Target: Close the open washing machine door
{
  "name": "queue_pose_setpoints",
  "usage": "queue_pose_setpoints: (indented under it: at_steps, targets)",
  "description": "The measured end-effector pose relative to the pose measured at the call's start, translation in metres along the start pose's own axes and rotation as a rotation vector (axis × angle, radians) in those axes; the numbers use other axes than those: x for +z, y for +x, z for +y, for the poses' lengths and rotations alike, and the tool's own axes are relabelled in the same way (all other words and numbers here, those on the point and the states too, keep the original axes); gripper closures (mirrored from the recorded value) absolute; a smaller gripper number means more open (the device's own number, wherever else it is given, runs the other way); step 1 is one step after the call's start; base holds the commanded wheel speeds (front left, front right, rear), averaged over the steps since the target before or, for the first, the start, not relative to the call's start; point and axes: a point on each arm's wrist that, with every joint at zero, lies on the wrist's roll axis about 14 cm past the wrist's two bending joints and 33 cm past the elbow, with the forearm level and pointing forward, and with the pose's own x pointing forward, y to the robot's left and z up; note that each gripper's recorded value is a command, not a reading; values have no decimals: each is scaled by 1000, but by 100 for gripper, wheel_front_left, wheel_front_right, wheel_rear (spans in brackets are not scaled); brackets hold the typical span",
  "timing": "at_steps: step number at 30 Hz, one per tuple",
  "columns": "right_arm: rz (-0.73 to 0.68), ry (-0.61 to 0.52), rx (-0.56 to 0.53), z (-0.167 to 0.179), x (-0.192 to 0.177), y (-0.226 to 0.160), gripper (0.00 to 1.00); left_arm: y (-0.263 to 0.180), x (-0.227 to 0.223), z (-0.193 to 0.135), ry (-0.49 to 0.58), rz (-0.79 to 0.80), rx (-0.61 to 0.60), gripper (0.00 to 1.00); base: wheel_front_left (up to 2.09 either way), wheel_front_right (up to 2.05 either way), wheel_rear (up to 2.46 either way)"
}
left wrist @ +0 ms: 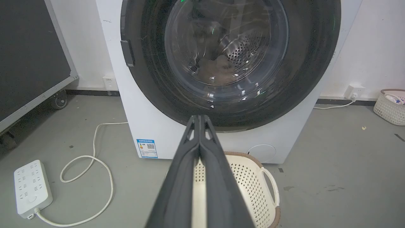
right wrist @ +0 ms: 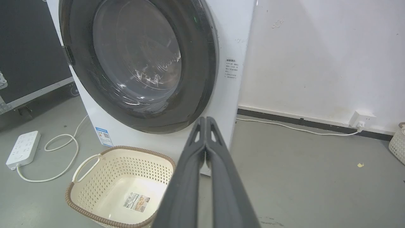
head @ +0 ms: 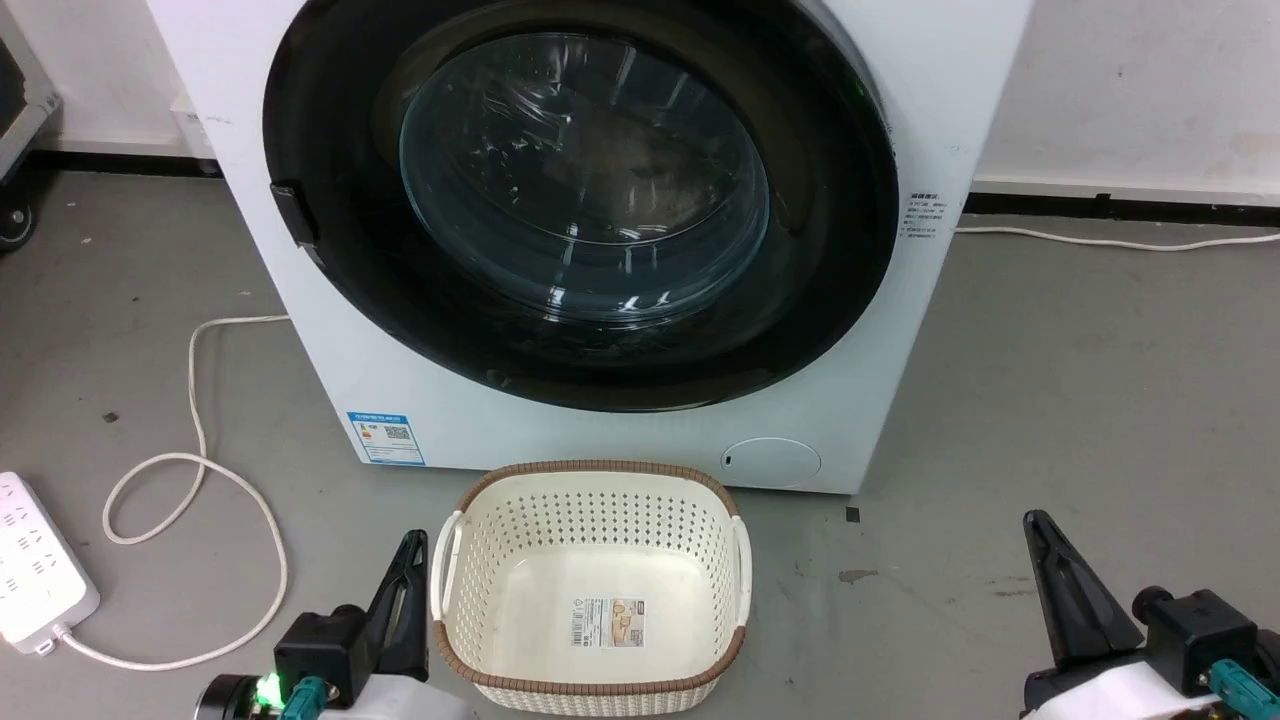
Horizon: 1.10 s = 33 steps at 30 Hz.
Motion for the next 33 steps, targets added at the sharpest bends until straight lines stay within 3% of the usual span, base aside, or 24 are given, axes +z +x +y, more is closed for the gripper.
queue_pose_setpoints:
  at_steps: [33]
  targets:
    - [52,1,38,15,-3,7,100,3,6,11,44,26,34,100,0,0,0]
